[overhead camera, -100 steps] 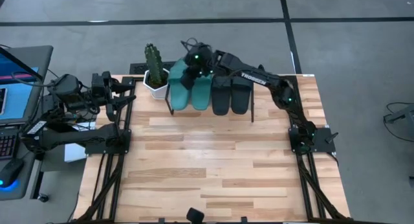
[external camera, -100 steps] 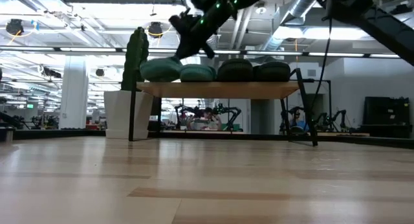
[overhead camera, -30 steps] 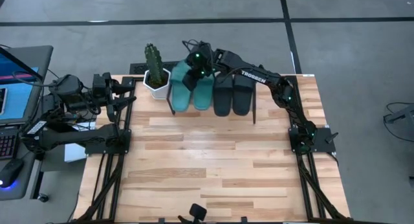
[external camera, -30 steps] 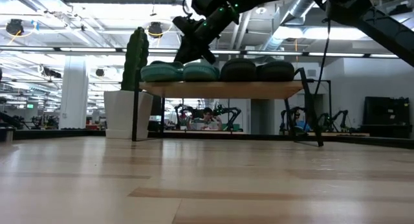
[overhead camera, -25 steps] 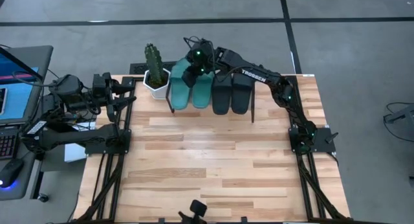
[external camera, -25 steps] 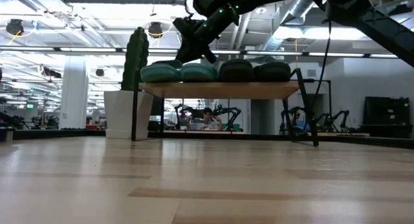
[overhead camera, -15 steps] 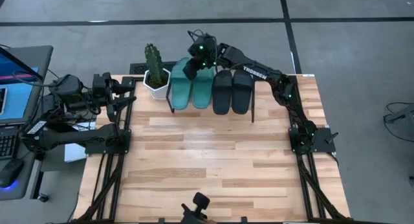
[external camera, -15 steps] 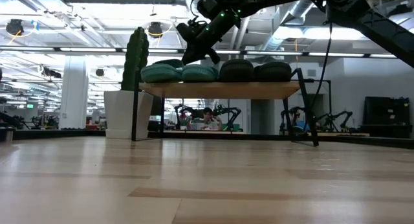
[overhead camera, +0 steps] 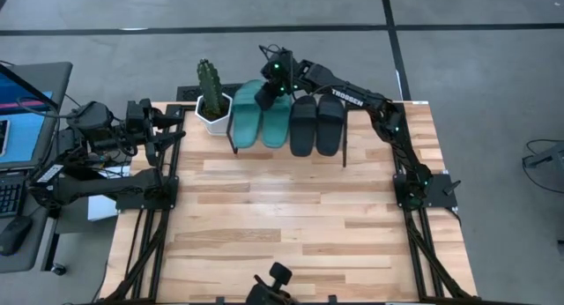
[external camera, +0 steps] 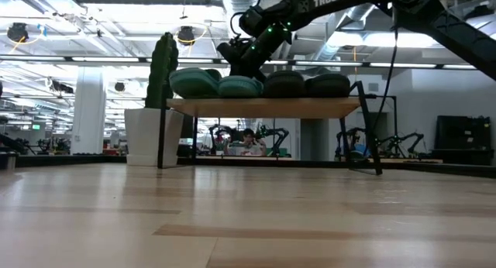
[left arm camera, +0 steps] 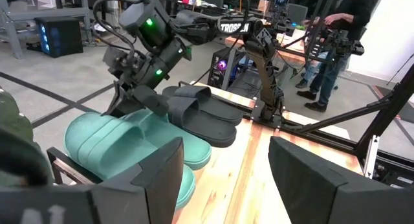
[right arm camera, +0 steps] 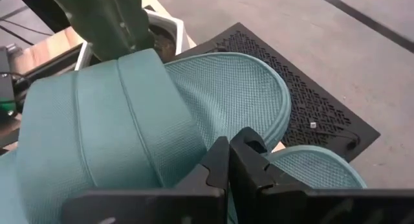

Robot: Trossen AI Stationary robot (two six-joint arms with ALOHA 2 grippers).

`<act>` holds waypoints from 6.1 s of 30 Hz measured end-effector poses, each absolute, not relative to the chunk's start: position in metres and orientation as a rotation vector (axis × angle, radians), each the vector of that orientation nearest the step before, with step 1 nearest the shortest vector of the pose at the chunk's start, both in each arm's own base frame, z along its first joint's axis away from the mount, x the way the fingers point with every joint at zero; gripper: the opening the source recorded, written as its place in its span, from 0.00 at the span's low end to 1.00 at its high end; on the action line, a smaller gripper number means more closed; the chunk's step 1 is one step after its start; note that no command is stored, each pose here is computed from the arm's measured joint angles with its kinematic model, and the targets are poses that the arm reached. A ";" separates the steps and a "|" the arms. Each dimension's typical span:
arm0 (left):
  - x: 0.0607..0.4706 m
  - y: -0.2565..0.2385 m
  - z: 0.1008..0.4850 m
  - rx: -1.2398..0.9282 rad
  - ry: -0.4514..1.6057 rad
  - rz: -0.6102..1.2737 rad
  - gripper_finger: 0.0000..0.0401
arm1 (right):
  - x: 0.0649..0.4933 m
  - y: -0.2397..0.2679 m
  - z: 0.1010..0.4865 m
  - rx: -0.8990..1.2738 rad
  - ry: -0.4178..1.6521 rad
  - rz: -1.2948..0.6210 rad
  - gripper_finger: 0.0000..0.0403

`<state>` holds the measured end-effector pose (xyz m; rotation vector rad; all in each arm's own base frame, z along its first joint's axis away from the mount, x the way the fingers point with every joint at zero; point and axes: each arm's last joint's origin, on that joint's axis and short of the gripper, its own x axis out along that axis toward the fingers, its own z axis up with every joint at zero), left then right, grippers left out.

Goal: Pick and place slides into the shelf
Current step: Adjust the slippers on the shelf, then return to Home Position

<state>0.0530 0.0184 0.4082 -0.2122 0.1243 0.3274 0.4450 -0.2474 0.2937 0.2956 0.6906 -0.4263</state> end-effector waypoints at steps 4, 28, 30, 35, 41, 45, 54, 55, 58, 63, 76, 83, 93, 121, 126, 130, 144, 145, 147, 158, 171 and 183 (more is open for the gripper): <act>0.053 0.018 0.408 -0.212 0.124 0.327 0.53 | 0.447 -0.243 0.292 0.285 0.696 -0.416 0.00; 0.050 0.024 0.408 -0.178 0.114 0.545 0.53 | 0.400 -0.208 0.409 0.081 0.455 -0.357 0.00; 0.048 0.026 0.407 -0.225 0.099 0.645 0.53 | 0.384 -0.193 0.434 0.060 0.421 -0.337 0.00; 0.032 0.023 0.412 -0.061 0.061 0.721 0.53 | 0.338 -0.156 0.483 0.009 0.317 -0.208 0.00; -0.015 0.003 0.422 0.049 -0.182 0.649 0.53 | 0.302 -0.120 0.485 0.000 0.167 -0.139 0.00; -0.046 -0.011 0.413 0.121 -0.270 0.558 0.53 | 0.275 -0.100 0.457 0.039 0.019 -0.134 0.00; -0.050 -0.017 0.363 0.117 -0.263 0.387 0.53 | 0.208 -0.064 0.352 0.147 -0.139 -0.172 0.00; -0.045 -0.016 0.357 0.097 -0.214 0.375 0.53 | 0.202 -0.060 0.341 0.148 -0.146 -0.160 0.00; -0.028 -0.012 0.347 0.091 -0.166 0.286 0.53 | 0.186 -0.046 0.313 0.148 -0.157 -0.114 0.00; -0.004 -0.007 0.327 0.062 -0.140 0.176 0.53 | 0.165 -0.029 0.273 0.156 -0.198 -0.051 0.00; 0.038 0.009 0.283 -0.023 -0.098 0.181 0.53 | 0.130 -0.019 0.197 0.242 -0.192 -0.105 0.00; 0.063 0.015 0.249 -0.146 -0.115 0.067 0.53 | 0.119 -0.021 0.179 0.226 -0.128 -0.139 0.00; 0.084 0.024 0.205 -0.233 -0.136 0.121 0.53 | 0.113 -0.024 0.169 0.260 -0.037 -0.191 0.00; 0.092 0.033 0.170 -0.286 -0.089 0.331 0.53 | 0.113 -0.023 0.164 0.354 0.011 -0.190 0.00; 0.092 0.033 0.169 -0.287 -0.088 0.331 0.53 | 0.113 -0.023 0.164 0.354 0.011 -0.190 0.00; 0.092 0.033 0.169 -0.288 -0.089 0.331 0.53 | 0.113 -0.023 0.164 0.354 0.012 -0.190 0.00; 0.092 0.033 0.169 -0.289 -0.088 0.331 0.53 | 0.113 -0.023 0.164 0.353 0.011 -0.190 0.00; 0.092 0.033 0.169 -0.289 -0.088 0.331 0.53 | 0.113 -0.023 0.164 0.353 0.011 -0.190 0.00; 0.092 0.033 0.169 -0.289 -0.087 0.331 0.53 | 0.113 -0.023 0.164 0.353 0.012 -0.190 0.00; 0.092 0.033 0.169 -0.290 -0.087 0.331 0.53 | 0.113 -0.023 0.164 0.353 0.011 -0.190 0.00; 0.092 0.033 0.169 -0.290 -0.087 0.331 0.53 | 0.113 -0.023 0.164 0.353 0.011 -0.190 0.00; 0.092 0.033 0.169 -0.290 -0.087 0.331 0.53 | 0.113 -0.023 0.164 0.353 0.011 -0.190 0.00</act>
